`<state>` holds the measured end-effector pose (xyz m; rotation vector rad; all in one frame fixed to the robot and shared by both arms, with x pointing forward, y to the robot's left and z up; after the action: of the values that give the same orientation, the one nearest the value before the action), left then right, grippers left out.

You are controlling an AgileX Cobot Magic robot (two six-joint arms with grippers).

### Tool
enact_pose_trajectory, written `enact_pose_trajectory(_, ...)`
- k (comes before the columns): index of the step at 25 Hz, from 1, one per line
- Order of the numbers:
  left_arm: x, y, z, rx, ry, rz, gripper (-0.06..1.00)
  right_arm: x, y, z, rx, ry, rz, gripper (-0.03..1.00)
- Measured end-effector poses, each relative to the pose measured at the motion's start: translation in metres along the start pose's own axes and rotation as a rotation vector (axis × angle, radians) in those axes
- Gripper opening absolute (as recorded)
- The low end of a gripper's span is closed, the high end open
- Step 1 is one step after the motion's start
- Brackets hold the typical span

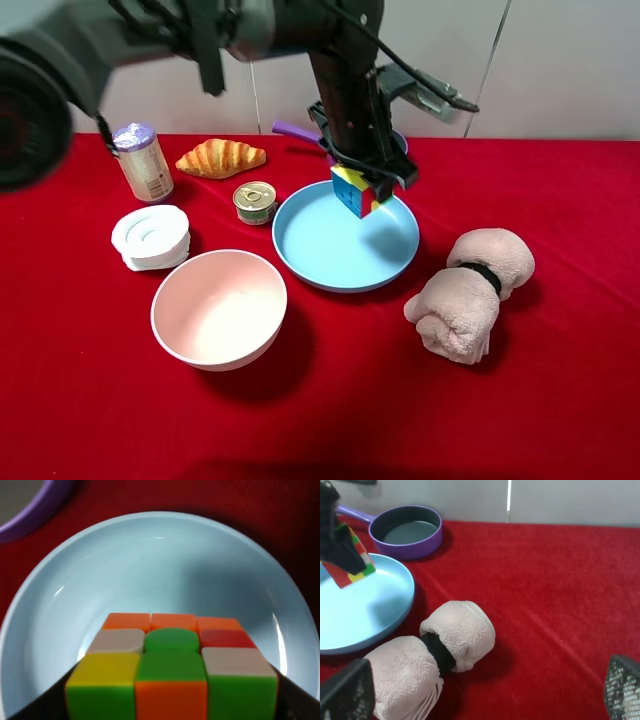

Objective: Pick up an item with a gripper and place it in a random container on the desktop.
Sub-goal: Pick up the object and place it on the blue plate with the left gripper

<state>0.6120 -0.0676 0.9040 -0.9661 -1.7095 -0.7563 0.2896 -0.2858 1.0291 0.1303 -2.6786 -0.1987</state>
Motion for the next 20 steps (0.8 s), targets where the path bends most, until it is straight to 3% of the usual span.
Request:
enact_pose_trajectory(10, -0.048, -0.003, 0.013, -0.006, 0.075, 0.027, 0.57, 0.000, 0.000, 0.000, 0.000, -0.001, 0.000, 0.69)
enact_pose_trajectory(20, -0.058, -0.002, 0.011, -0.005, 0.060, 0.022, 0.57, 0.000, 0.000, 0.000, 0.000, -0.001, 0.000, 0.69)
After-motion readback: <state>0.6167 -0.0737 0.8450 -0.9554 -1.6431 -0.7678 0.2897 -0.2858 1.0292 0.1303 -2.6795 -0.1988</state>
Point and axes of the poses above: a point on each arm's last joint axis where the gripper is mounted, x pointing back along that axis away from the gripper, y along the wrist's bending axis when the last joint is at zero, z = x × y, the point moved 6 cm from there along -x, pointing out along that axis toward the gripper, and after that the axes turned 9 degrees about -x, right-handed, at the moved point
